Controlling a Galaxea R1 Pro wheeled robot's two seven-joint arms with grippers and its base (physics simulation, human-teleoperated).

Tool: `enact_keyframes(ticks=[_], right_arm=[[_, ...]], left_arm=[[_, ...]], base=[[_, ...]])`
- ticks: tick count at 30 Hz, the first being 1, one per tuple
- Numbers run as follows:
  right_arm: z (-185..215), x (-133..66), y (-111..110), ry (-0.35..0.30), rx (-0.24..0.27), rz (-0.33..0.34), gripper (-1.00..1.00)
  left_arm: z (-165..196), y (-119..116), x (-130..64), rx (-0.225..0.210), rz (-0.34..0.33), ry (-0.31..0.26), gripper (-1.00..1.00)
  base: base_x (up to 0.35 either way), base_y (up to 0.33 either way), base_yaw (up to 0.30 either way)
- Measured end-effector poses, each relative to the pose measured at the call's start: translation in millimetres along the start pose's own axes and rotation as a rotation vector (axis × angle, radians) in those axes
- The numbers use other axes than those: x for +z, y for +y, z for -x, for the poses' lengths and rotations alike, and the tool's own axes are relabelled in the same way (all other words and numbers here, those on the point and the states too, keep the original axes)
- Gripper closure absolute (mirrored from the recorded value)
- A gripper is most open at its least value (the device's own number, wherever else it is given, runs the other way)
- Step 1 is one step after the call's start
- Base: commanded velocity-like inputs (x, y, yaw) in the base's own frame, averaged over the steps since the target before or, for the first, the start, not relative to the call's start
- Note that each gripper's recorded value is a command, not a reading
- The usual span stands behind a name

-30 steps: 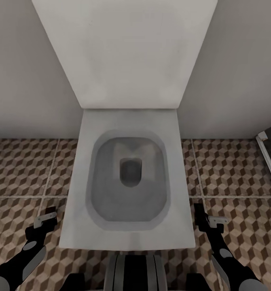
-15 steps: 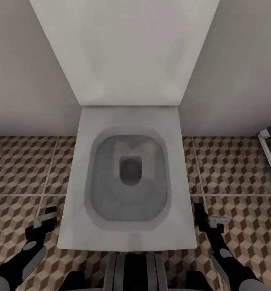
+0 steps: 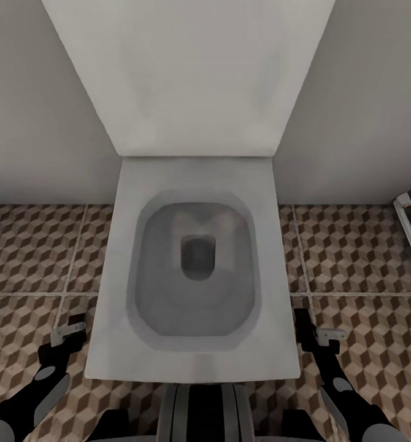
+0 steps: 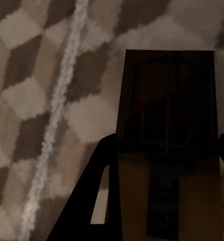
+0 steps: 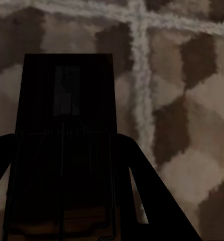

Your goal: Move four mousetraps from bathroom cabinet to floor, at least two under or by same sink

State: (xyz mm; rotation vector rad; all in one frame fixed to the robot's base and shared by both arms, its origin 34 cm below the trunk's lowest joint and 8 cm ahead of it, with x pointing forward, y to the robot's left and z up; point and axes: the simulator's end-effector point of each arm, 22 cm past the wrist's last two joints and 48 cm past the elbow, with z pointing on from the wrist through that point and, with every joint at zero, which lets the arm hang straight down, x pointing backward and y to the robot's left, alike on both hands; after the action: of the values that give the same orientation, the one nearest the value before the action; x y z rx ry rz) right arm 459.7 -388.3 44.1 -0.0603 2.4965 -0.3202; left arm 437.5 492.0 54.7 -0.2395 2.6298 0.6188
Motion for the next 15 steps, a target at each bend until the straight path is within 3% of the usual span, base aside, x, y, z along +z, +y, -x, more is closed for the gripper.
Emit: enact_keyframes(ticks=[15], right_arm=[[-0.4,-0.1,-0.1,0.001,0.000,0.000,1.00]], left_arm=[[0.2,0.5,0.1,0.001,0.000,0.000,1.00]], base=[[0.000,0.000,0.000]])
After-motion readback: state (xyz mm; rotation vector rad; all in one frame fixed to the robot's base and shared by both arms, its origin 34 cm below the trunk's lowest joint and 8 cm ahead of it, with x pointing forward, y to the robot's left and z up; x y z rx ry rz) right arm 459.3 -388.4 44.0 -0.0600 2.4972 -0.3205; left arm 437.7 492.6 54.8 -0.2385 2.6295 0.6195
